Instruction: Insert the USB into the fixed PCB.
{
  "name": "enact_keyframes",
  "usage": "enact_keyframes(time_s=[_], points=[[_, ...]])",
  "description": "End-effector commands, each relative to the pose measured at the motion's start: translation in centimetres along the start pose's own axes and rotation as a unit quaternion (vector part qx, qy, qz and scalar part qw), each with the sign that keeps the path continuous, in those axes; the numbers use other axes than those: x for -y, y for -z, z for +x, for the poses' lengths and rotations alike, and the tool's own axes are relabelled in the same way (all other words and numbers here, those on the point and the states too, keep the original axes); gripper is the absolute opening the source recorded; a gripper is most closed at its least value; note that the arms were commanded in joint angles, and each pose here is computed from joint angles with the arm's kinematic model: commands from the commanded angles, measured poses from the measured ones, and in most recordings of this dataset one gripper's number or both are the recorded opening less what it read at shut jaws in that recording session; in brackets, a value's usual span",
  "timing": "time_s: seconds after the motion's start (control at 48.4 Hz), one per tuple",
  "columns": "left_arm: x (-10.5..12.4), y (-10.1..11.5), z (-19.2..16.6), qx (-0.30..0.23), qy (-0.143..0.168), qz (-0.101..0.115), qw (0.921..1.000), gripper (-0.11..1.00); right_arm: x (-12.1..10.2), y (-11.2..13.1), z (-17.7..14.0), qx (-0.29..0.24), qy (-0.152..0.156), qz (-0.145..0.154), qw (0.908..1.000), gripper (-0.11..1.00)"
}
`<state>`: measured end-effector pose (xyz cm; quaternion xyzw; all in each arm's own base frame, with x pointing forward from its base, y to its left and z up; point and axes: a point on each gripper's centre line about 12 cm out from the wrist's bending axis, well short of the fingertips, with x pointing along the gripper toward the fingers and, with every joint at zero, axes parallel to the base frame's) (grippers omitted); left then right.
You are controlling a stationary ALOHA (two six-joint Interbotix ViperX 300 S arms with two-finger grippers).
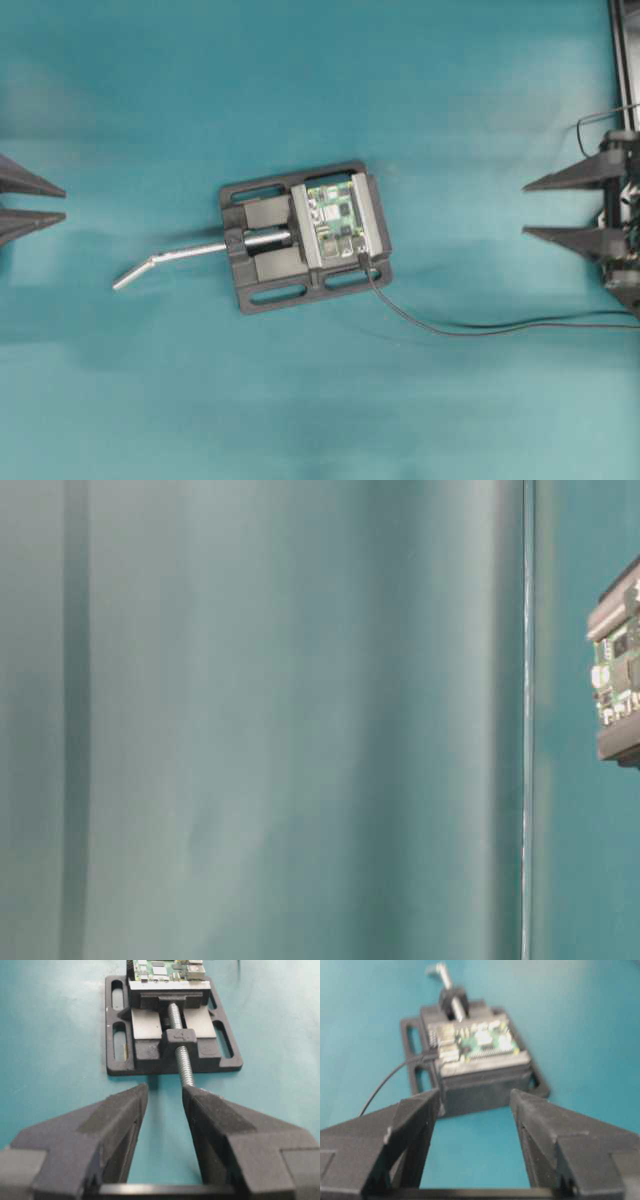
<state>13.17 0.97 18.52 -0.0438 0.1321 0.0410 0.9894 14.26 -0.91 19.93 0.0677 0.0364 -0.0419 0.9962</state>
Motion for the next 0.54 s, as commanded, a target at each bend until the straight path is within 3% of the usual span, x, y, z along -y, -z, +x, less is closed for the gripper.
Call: enact_keyframes(time_s=[0.0, 0.227, 0.516], points=[[0.1, -1.1, -0.1, 0.012, 0.002, 0.001, 0.9999, 0.46, 0.2, -0.6, -0.5, 0.025, 0.005, -0.011, 0.9996, 0.63], [0.1, -1.1, -0.1, 0.012, 0.002, 0.001, 0.9999, 0.46, 0.2, 0.6, -0.8, -0.013, -0.001, -0.035, 0.9993, 0.63], [0.1, -1.0, -0.1, 0.011, 0.002, 0.001, 0.9999, 0.46, 0.2, 1.8, -0.8, -0.039, -0.004, -0.034, 0.9986, 0.63]])
